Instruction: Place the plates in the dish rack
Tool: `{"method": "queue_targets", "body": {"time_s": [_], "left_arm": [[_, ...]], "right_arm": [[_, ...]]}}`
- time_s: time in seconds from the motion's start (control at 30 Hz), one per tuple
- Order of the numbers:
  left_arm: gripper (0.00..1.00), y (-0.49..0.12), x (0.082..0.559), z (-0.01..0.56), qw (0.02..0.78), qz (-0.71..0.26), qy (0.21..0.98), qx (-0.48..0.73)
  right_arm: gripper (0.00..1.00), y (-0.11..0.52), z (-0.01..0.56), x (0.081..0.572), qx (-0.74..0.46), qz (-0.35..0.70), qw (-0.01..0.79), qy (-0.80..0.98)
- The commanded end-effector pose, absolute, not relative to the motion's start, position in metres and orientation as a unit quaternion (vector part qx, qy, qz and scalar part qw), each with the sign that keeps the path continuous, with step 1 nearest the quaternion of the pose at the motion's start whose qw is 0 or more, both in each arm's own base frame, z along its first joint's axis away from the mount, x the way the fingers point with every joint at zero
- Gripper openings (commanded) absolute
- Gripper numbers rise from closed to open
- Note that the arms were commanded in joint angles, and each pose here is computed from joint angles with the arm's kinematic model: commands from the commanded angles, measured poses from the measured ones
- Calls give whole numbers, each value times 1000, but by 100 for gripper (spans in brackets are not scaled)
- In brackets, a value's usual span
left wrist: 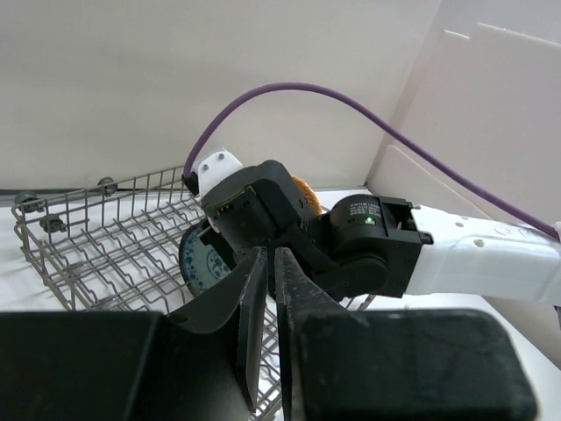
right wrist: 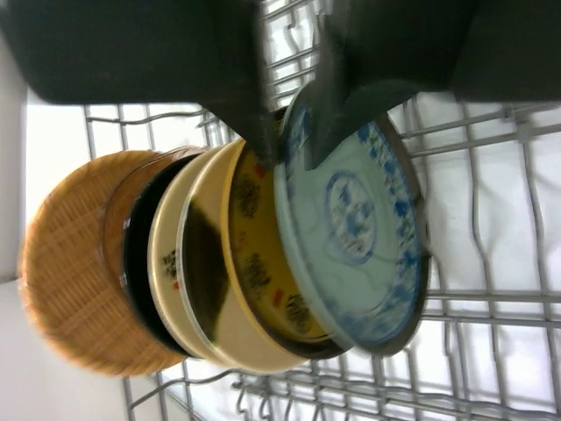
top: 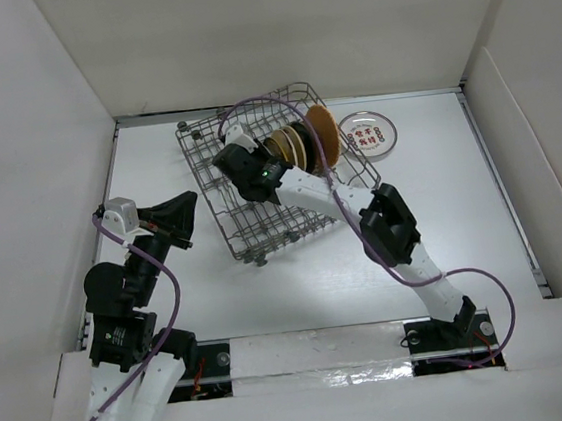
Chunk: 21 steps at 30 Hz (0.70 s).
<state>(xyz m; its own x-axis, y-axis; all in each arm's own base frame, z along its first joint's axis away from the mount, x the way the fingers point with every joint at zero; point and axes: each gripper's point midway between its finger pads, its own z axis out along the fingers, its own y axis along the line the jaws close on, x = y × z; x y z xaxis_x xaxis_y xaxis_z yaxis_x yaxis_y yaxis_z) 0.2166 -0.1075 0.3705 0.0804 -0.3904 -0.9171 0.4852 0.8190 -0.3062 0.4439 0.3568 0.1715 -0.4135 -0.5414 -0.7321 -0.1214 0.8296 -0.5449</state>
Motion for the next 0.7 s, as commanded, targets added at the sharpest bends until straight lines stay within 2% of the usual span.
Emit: {"method": "queue_targets", "body": {"time_s": [0.0,0.03,0.1,0.23,0.4,0.47,0.5,0.53,0.6,0.63,0.67], "left_arm": [[7,-109,215,382,747,-302,590,46],[7,-108,217,380,745,-299,595,44],[7,-111,218,379,741,-302,598,47],[7,-109,217,380,745,-301,594,44],[7,-113,217,380,740,-307,596,53],[7,-110,220,378,741,-300,599,45],[7,-110,221,376,739,-299,602,43],[7,-111,222,375,736,-300,605,46],[7,-114,219,376,735,-306,602,52],[7,-114,219,378,738,-307,599,53],[7,-113,220,377,739,-305,599,50]], "right_arm": [[37,371,195,433,-177,-158,531,814],[47,373,202,431,-174,-142,535,814],[51,380,207,430,-176,-118,540,815],[51,378,227,429,-159,-80,556,812],[51,360,297,434,-115,49,599,791],[51,342,294,438,-108,93,595,791],[50,331,336,436,-86,136,633,757],[37,326,322,434,-98,155,625,759],[11,280,360,447,-37,181,665,724],[0,263,362,451,-20,187,669,719],[0,244,344,456,0,185,660,728]]}}
